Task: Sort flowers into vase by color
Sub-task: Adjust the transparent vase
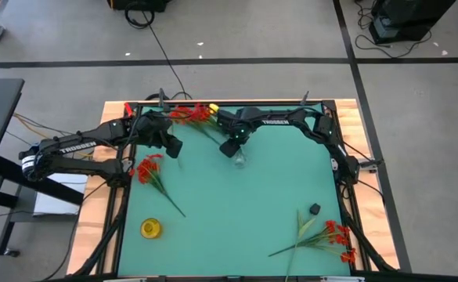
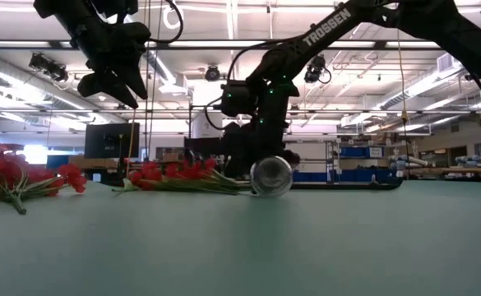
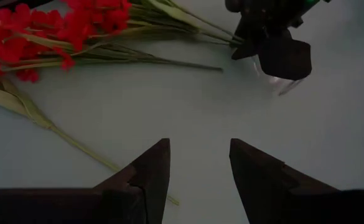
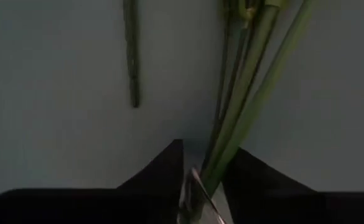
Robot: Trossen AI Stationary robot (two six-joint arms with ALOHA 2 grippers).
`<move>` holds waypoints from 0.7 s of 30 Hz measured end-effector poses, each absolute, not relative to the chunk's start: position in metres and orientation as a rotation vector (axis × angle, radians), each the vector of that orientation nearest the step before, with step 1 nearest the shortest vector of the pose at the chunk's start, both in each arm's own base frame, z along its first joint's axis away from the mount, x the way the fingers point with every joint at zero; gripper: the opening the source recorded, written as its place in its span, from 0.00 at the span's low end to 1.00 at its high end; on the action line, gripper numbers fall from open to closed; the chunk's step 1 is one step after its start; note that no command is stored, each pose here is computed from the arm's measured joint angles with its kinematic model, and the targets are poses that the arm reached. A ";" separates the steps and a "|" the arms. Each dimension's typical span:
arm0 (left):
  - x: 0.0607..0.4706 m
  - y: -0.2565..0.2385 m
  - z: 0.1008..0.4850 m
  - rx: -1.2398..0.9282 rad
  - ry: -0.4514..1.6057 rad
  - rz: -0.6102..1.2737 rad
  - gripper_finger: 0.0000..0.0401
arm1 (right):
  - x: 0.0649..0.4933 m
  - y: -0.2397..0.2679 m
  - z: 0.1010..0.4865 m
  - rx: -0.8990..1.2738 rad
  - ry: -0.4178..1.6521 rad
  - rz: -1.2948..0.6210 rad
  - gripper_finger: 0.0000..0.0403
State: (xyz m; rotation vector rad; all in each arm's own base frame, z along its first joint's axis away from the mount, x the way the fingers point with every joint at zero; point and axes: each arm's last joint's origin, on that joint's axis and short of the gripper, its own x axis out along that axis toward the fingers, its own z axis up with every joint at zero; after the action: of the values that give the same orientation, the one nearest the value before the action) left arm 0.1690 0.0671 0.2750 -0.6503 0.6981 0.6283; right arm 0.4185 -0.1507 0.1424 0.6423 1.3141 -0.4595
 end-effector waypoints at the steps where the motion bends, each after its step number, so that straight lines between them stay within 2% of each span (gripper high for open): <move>1: 0.169 0.067 0.275 -0.651 0.698 0.629 0.43 | 0.419 -0.150 0.143 0.639 1.309 -0.459 0.25; 6: 0.169 0.067 0.275 -0.662 0.695 0.633 0.43 | 0.423 -0.144 0.155 0.590 1.257 -0.415 0.17; 15: 0.169 0.067 0.275 -0.678 0.690 0.640 0.43 | 0.425 -0.130 0.209 0.304 1.079 -0.443 0.14; 21: 0.169 0.067 0.276 -0.677 0.683 0.637 0.43 | 0.428 -0.115 0.240 0.150 0.946 -0.539 0.13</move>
State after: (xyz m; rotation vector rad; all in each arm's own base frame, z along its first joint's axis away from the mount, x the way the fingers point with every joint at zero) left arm 0.1690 0.0671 0.2756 -0.6765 0.6835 0.6374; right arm 0.4276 -0.1151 0.2395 0.1503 0.9463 -0.5391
